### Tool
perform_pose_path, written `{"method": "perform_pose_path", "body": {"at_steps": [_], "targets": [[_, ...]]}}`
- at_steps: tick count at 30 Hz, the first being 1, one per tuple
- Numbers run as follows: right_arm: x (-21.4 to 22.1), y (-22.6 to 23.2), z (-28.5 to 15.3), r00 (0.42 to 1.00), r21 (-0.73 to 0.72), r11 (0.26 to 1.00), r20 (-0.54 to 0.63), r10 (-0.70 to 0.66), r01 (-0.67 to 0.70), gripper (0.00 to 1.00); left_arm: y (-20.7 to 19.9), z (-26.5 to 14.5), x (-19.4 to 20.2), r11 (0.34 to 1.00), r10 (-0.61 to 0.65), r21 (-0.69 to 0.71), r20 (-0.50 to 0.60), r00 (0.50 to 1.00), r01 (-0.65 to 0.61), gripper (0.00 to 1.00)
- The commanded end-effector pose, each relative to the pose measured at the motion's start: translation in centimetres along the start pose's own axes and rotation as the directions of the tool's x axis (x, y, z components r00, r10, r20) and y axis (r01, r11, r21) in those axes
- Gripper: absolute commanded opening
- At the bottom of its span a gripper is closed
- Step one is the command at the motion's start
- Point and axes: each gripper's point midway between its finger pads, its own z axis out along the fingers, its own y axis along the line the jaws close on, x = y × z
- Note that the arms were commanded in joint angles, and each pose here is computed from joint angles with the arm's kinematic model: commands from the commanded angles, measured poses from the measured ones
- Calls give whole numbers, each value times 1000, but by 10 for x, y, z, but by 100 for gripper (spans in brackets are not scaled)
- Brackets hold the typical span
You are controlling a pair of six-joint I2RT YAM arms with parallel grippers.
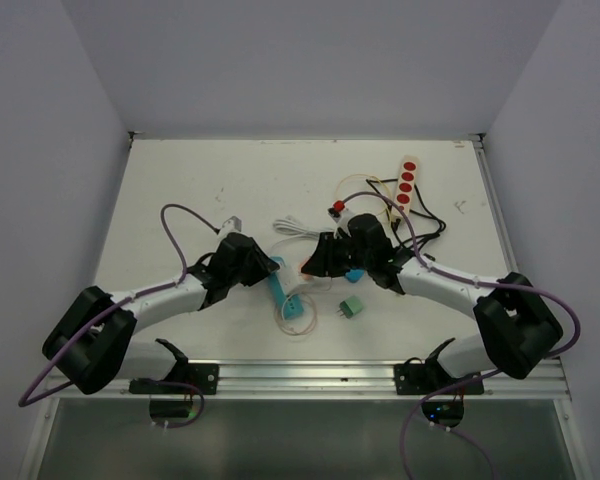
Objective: Pull the plug off the socket
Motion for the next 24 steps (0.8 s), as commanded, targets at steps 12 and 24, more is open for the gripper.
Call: {"method": "perform_pose_path", "body": {"at_steps": [12,24], "targets": [[-38,0,-37,1000,117,993,14,3,-5,0,78,-20,-22,918,168,-376,86,982,-124,0],[-47,-42,-56,997,191,980,57,46,-56,0,79,-20,-21,915,166,-385,78,983,-124,0]]}}
